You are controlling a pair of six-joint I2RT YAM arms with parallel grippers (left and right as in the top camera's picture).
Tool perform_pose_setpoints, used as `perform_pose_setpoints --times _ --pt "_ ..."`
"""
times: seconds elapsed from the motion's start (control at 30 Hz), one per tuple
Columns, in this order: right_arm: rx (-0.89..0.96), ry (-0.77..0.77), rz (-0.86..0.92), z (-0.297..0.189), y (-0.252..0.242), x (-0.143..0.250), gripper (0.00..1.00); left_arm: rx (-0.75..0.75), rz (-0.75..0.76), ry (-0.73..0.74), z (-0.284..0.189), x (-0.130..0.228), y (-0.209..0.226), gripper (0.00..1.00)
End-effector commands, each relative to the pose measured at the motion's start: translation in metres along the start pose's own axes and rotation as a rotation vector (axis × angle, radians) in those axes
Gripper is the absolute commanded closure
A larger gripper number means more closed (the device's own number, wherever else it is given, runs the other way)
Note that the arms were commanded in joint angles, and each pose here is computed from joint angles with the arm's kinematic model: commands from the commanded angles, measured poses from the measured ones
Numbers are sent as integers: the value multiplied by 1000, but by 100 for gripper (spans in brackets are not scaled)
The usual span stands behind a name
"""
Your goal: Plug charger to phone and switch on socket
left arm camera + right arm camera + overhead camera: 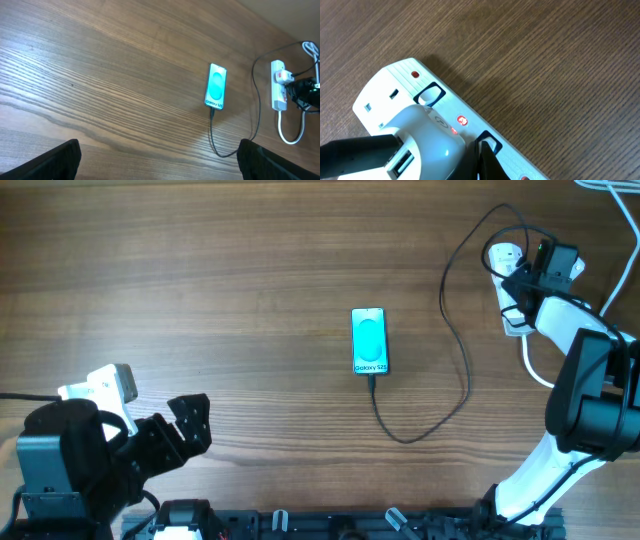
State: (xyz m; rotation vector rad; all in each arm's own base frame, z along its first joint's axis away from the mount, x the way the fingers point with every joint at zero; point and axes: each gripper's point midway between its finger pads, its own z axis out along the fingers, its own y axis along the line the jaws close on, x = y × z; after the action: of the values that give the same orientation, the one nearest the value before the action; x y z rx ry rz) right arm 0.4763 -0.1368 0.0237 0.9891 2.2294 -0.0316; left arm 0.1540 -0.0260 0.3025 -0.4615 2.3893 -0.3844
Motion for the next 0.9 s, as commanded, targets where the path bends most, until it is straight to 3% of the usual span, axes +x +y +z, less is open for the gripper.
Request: perform_pose_setpoints --times 0.0,0.17,0.37,0.73,0.87 --pt "-108 213 -73 9 28 68 95 -19 12 0 1 1 4 0" --pt "-28 230 -96 -3 13 68 96 -19 12 0 1 1 4 0" --pt "178 83 -36 -59 -18 20 96 -19 12 -1 1 1 4 0" --pt "65 -94 12 -198 -11 -38 96 -34 86 -39 -3 -3 7 0" --pt "-38 -162 35 -256 -7 -48 95 21 169 -171 -31 1 3 0"
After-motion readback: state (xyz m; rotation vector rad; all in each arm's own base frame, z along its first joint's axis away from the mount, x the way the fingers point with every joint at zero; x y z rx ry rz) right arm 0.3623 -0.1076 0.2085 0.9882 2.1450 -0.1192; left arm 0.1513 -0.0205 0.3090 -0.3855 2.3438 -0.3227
